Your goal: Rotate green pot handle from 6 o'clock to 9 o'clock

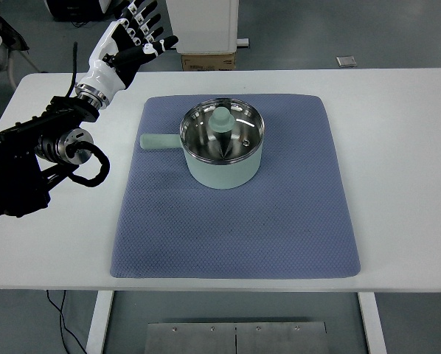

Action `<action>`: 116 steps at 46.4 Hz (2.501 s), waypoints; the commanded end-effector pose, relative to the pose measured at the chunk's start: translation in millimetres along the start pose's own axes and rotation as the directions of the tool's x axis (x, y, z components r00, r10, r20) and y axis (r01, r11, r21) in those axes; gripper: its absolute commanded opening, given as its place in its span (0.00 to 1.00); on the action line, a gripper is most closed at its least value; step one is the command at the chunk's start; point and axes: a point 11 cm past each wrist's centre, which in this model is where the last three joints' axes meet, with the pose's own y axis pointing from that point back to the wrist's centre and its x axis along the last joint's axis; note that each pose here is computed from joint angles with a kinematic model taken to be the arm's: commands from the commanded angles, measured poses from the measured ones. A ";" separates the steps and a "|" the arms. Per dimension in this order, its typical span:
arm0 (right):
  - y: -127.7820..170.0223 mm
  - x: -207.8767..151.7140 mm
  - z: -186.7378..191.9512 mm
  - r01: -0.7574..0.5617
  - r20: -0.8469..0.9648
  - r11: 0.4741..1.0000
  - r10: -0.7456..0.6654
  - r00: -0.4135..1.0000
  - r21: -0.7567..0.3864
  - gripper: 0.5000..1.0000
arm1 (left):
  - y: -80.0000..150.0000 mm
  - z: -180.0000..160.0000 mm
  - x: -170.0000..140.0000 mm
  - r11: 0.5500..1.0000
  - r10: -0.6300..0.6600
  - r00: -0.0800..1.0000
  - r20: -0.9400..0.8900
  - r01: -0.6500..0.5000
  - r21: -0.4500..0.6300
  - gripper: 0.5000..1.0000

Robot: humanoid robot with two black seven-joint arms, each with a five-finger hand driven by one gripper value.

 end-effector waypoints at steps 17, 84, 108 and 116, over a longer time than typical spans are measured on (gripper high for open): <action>0.0 0.0 0.1 0.000 0.000 1.000 0.000 1.000 0.000 1.00 | 16.5 -29.6 10.2 0.995 0.101 0.993 -0.061 -0.100 0.024 1.00; 0.0 0.3 -0.6 -0.001 -0.005 1.000 0.001 1.000 0.001 1.00 | 49.2 -83.6 30.8 0.961 0.274 0.947 -0.166 -0.264 0.079 1.00; 0.0 0.9 0.6 -0.002 -0.006 1.000 0.002 1.000 -0.002 1.00 | 57.7 -93.9 32.9 0.957 0.287 0.943 -0.168 -0.274 0.101 1.00; 0.0 1.1 0.6 -0.004 -0.008 1.000 0.004 1.000 -0.002 1.00 | 58.6 -93.7 34.5 0.956 0.290 0.943 -0.165 -0.276 0.101 1.00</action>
